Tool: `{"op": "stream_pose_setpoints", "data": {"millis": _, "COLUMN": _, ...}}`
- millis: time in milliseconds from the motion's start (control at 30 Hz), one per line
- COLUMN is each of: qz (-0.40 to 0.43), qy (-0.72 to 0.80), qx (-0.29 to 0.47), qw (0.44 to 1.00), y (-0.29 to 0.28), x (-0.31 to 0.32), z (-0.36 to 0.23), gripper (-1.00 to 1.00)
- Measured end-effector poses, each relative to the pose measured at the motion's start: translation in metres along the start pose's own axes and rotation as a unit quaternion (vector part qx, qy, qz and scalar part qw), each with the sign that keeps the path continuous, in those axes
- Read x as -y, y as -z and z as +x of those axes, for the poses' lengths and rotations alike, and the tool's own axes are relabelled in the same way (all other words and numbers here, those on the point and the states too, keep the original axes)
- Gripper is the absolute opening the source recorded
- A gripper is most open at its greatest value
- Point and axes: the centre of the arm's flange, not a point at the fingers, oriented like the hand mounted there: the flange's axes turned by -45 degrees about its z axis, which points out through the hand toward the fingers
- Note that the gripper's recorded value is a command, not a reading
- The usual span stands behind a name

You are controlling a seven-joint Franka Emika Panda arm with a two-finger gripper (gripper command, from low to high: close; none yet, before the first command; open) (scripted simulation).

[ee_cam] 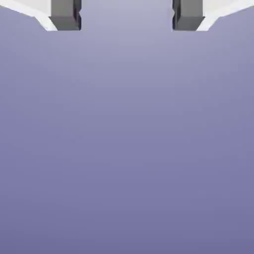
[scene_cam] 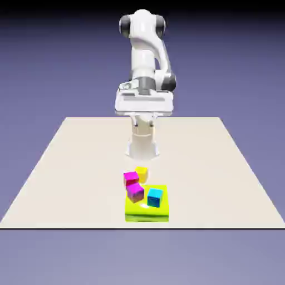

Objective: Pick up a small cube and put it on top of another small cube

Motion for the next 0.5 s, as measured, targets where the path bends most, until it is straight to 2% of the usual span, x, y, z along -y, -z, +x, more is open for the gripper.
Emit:
{"op": "stream_pose_setpoints", "data": {"millis": 100, "qz": 0.001, "qy": 0.103, "qx": 0.115, "qw": 0.988, "y": -0.044, "x": 0.032, "z": -0.037, "gripper": 0.0}}
{"op": "stream_pose_setpoints", "data": {"millis": 233, "qz": 0.005, "qy": 0.235, "qx": 0.259, "qw": 0.937, "y": -0.088, "x": 0.066, "z": -0.097, "gripper": 0.0}}
{"op": "stream_pose_setpoints", "data": {"millis": 367, "qz": 0.012, "qy": 0.359, "qx": 0.384, "qw": 0.85, "y": -0.114, "x": 0.089, "z": -0.162, "gripper": 0.0}}
{"op": "stream_pose_setpoints", "data": {"millis": 500, "qz": 0.019, "qy": 0.475, "qx": 0.481, "qw": 0.737, "y": -0.125, "x": 0.104, "z": -0.224, "gripper": 0.0}}
